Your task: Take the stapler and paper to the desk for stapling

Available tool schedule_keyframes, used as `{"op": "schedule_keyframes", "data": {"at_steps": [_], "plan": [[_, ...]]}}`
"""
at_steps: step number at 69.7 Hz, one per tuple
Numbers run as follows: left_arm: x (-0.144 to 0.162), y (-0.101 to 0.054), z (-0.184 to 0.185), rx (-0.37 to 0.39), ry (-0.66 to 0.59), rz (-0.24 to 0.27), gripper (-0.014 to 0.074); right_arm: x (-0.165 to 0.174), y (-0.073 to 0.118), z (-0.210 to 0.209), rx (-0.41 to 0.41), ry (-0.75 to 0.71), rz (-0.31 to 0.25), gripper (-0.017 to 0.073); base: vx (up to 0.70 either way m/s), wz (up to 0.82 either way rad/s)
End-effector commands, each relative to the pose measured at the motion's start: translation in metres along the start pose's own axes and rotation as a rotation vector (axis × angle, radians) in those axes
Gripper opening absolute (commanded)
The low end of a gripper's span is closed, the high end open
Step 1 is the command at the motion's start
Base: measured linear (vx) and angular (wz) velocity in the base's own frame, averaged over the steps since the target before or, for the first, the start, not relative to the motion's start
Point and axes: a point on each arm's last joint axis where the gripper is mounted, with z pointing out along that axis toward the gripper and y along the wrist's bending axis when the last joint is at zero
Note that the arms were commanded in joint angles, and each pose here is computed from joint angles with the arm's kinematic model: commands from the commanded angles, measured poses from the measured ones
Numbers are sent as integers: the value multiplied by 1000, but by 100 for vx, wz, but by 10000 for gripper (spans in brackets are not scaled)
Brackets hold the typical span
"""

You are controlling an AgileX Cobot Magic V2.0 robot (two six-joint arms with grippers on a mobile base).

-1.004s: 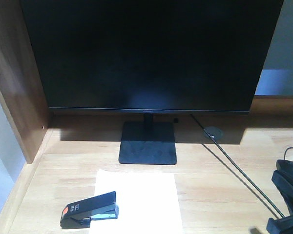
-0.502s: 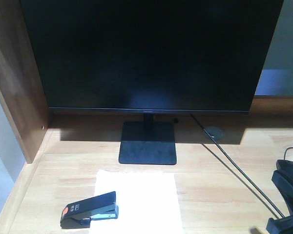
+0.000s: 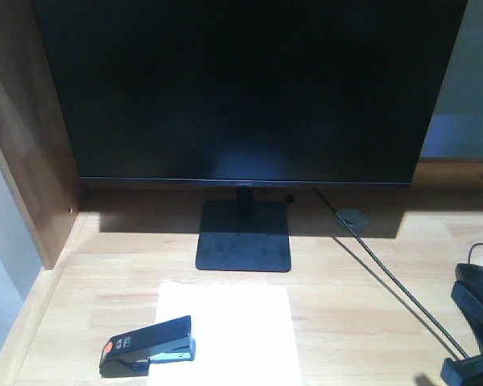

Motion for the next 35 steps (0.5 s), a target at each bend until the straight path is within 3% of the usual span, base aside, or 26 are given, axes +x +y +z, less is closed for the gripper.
{"op": "schedule_keyframes", "data": {"at_steps": [1,2,13,14,15,16,18,35], "plan": [[2,0,1,2,-57,-14,-6,-9,-1,-1,19,-16,24,-5,0,0],[2,0,1,2,-57,-14,-6,-8,-1,-1,19,-14,1,-5,0,0],[2,0,1,2,-57,-14,-6,-7,0,-1,5,5,-12,-5,0,0],[2,0,1,2,-57,-14,-6,-7,0,-1,3,6,10,-5,0,0],[2,0,1,2,-57,-14,-6,-6,0,-1,1,7,-17,-5,0,0],[2,0,1,2,-57,-14,-6,-6,1,-1,-1,9,4,-5,0,0],[2,0,1,2,-57,-14,-6,-6,1,-1,-5,10,-24,-5,0,0],[2,0,1,2,-57,-14,-6,-6,2,-1,-21,9,-46,-5,0,0]]}}
